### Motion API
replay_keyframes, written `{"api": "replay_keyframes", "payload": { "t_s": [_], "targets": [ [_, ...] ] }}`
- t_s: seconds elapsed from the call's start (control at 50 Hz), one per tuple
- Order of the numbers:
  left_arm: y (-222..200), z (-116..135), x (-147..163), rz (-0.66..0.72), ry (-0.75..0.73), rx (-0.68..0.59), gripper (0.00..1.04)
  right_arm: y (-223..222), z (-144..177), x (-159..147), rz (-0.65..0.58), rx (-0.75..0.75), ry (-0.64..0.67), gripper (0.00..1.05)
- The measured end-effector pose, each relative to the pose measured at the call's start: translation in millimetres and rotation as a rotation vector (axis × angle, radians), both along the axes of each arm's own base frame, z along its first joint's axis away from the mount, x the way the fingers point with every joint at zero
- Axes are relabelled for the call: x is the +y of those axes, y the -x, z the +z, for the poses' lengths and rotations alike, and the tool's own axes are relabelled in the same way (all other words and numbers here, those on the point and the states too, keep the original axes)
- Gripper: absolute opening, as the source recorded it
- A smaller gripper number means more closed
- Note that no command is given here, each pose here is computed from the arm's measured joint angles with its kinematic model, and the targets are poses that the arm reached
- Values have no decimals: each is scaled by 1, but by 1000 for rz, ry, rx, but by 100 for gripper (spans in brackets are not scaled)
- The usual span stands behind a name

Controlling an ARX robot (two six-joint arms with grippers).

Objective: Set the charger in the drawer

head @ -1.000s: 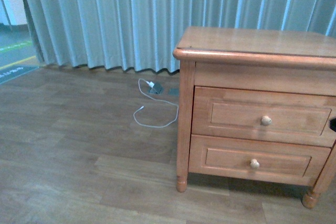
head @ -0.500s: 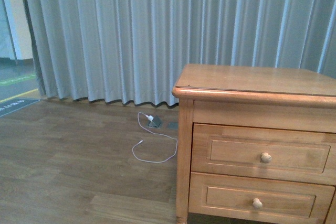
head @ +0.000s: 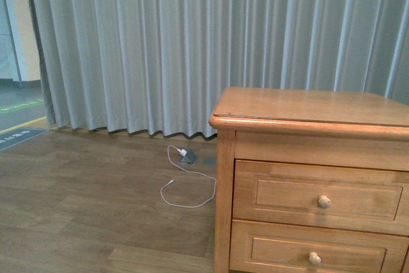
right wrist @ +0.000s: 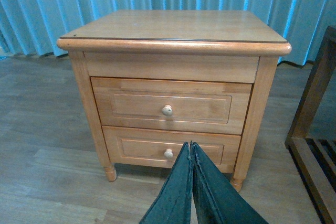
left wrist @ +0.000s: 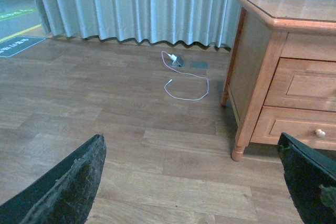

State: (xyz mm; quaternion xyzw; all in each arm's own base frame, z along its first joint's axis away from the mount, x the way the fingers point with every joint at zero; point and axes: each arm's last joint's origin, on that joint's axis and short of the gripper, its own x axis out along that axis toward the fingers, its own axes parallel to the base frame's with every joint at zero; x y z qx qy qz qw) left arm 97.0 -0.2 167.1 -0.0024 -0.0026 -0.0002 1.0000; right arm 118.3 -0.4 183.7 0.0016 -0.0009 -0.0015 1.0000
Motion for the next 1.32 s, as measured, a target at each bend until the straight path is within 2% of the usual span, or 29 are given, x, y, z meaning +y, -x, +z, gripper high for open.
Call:
{"api": "replay_keyframes", "payload": {
  "t_s": [0.36,1.0,1.16,1.22,1.32],
  "targets": [
    [0,0,0,0,0,0,99,8,-16,0,0,-2,0,2],
    [0,0,0,0,0,0,99,21,-18,0,1,-2,0,2],
    [0,0,0,0,0,0,99,21,-18,0,1,-2,2,28],
    [0,0,0,0,0,0,99,21,-18,0,1,-1,2,44],
    [0,0,0,0,0,0,99,21,-18,0,1,-1,2,63]
  ]
}}
